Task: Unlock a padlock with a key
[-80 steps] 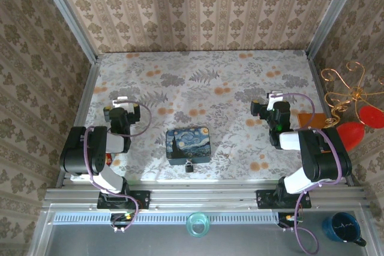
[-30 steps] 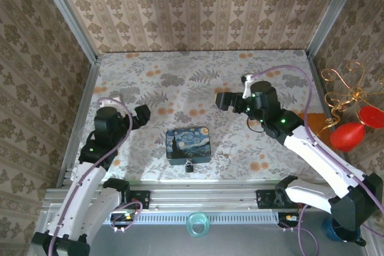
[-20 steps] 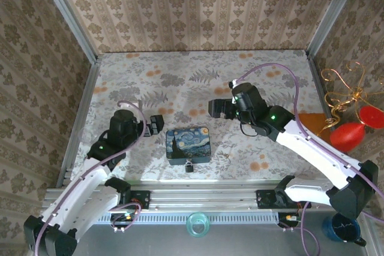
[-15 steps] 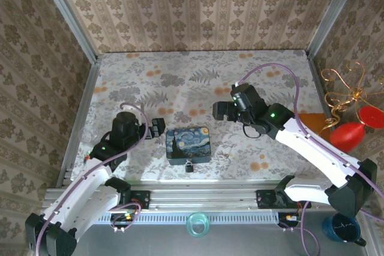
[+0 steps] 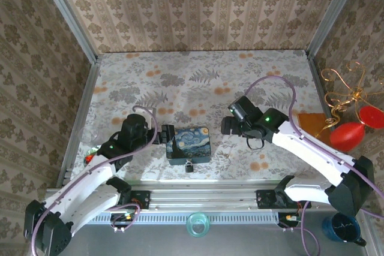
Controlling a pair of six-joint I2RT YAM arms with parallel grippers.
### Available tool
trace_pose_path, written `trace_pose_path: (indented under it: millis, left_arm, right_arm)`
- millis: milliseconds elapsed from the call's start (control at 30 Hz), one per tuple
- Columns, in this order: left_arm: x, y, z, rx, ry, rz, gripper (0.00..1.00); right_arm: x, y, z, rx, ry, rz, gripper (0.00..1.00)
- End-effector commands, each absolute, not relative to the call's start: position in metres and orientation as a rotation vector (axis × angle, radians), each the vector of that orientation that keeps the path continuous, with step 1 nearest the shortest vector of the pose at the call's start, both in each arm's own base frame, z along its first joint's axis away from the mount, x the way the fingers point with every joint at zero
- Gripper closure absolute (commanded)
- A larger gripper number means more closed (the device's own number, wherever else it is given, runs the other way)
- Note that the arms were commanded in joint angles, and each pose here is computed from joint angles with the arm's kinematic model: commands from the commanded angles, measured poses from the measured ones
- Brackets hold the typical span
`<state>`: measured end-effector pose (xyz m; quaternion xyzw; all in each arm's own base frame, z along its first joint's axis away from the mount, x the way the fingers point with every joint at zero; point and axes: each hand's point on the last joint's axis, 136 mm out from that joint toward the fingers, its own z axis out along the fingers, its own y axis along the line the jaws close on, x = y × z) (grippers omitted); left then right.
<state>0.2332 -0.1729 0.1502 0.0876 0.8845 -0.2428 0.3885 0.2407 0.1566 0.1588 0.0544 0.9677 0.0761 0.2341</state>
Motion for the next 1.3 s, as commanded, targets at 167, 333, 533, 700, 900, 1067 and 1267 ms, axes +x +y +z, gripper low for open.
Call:
trace_pose_path:
  millis: [167,333,533,700,900,1067,1267]
  left_arm:
    - [0.227,-0.183,0.147,0.234,2.280,-0.589,0.00]
    - [0.227,-0.186,0.143,0.233,2.288,-0.590,0.00]
    - [0.228,-0.186,0.144,0.200,2.281,-0.596,0.00]
    - [0.229,-0.182,0.141,0.164,2.278,-0.588,0.00]
    - [0.229,-0.182,0.138,0.159,2.282,-0.592,0.00]
    - [0.230,-0.183,0.140,0.154,2.279,-0.594,0.00]
    - [0.231,-0.184,0.140,0.152,2.276,-0.596,0.00]
  right_arm:
    - [0.208,0.138,0.118,0.181,2.807,0.083,0.14]
    - [0.200,0.134,0.094,0.210,2.869,0.070,0.21]
    - [0.198,0.170,0.075,0.223,2.908,0.284,0.33]
    - [0.195,0.188,0.061,0.191,2.944,0.336,0.39]
    - [0.193,0.195,0.050,0.210,2.956,0.370,0.45]
    - [0.188,0.198,0.035,0.209,3.000,0.324,0.50]
    - [0.187,0.200,0.024,0.203,3.029,0.269,0.57]
